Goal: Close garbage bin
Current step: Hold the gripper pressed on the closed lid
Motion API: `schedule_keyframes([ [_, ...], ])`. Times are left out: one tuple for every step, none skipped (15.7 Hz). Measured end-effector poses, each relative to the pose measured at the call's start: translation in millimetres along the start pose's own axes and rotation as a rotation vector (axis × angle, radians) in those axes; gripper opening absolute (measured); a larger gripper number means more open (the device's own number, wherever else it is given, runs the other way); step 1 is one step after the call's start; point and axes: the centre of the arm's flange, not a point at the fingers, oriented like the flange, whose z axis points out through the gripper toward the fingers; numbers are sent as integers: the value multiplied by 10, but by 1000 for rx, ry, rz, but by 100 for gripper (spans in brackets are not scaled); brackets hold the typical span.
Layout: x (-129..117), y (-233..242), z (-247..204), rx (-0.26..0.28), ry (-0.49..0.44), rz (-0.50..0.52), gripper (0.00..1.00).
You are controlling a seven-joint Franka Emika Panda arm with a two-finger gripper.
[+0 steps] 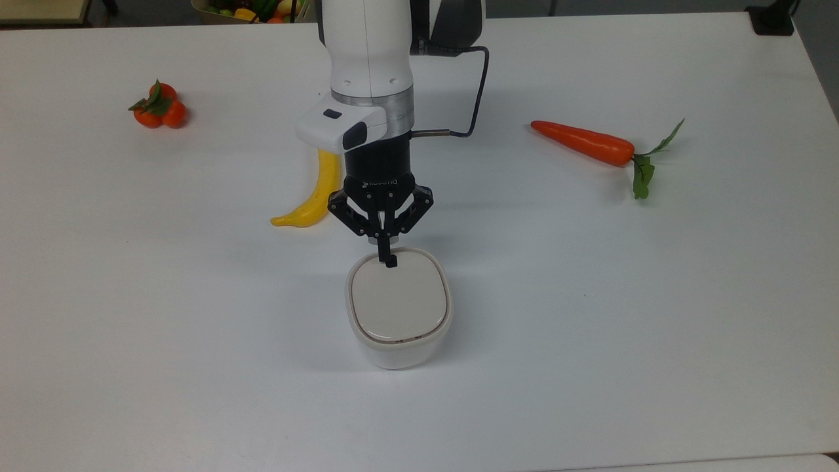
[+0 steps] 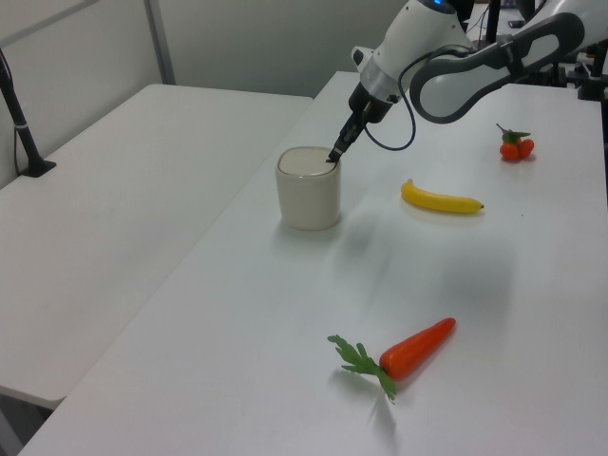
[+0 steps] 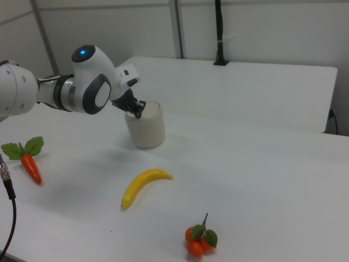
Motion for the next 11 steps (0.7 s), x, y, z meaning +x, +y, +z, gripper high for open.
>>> schedule_keyframes([
  [0,0,0,0,0,0,1],
  [0,0,0,0,0,0,1],
  [0,0,0,0,0,-1,1],
  [0,-1,1,0,0,-1,1],
  [-1,-1,2,0,0,-1,1],
  [-2,-1,4,0,-1,-2,1],
  [-2,-3,4,0,-1,-3,1],
  [-2,-5,5,-2,-1,-7,1],
  [-2,-10,6,-4,-1,-12,1],
  [-3,-14,6,-6,-1,-16,1],
  [-3,-14,7,-6,-1,-16,1],
])
